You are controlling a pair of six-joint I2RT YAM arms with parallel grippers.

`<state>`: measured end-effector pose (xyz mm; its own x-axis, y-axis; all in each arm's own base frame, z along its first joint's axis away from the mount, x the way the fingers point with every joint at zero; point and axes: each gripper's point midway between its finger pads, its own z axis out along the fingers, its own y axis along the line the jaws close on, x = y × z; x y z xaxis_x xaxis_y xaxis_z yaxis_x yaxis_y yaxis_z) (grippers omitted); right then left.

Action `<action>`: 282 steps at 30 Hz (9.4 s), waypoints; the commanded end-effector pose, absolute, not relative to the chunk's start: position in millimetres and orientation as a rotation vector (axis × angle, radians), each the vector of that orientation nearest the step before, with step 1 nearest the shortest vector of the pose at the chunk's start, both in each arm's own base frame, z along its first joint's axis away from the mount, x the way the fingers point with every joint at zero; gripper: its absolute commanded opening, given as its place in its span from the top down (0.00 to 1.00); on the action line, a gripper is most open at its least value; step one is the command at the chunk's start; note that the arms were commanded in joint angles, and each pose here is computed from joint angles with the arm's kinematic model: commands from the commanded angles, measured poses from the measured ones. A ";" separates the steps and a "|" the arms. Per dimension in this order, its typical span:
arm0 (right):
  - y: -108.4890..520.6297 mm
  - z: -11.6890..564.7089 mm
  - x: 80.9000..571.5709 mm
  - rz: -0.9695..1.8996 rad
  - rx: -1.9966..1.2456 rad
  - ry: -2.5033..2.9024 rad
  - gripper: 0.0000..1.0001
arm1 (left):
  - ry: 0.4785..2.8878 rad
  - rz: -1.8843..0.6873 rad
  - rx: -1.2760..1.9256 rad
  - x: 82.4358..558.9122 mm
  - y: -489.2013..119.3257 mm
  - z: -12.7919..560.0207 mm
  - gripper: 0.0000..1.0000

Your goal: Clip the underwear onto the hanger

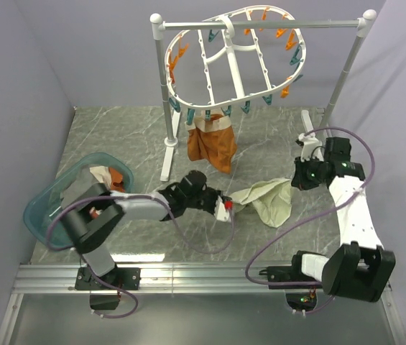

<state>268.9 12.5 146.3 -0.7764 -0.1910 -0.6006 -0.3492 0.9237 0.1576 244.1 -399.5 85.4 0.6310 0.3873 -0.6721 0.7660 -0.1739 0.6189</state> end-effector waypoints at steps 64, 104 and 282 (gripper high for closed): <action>35.2 325.9 274.6 0.359 -0.285 1.717 0.06 | 1.524 -1.019 0.773 208.3 -311.1 348.7 0.01; 144.1 426.0 381.8 0.588 -0.447 1.250 0.50 | 1.218 -0.811 0.503 320.8 -387.1 374.7 0.43; 85.1 440.2 310.0 0.579 -0.650 1.630 0.90 | 0.960 -1.090 0.501 330.0 -533.9 435.5 0.97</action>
<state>315.9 83.4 425.2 -0.1287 -0.1395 -0.9818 -0.7190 0.6949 -0.0045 332.2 -538.7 405.2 0.0834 -0.4466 -0.8908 0.9018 0.4141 -0.1232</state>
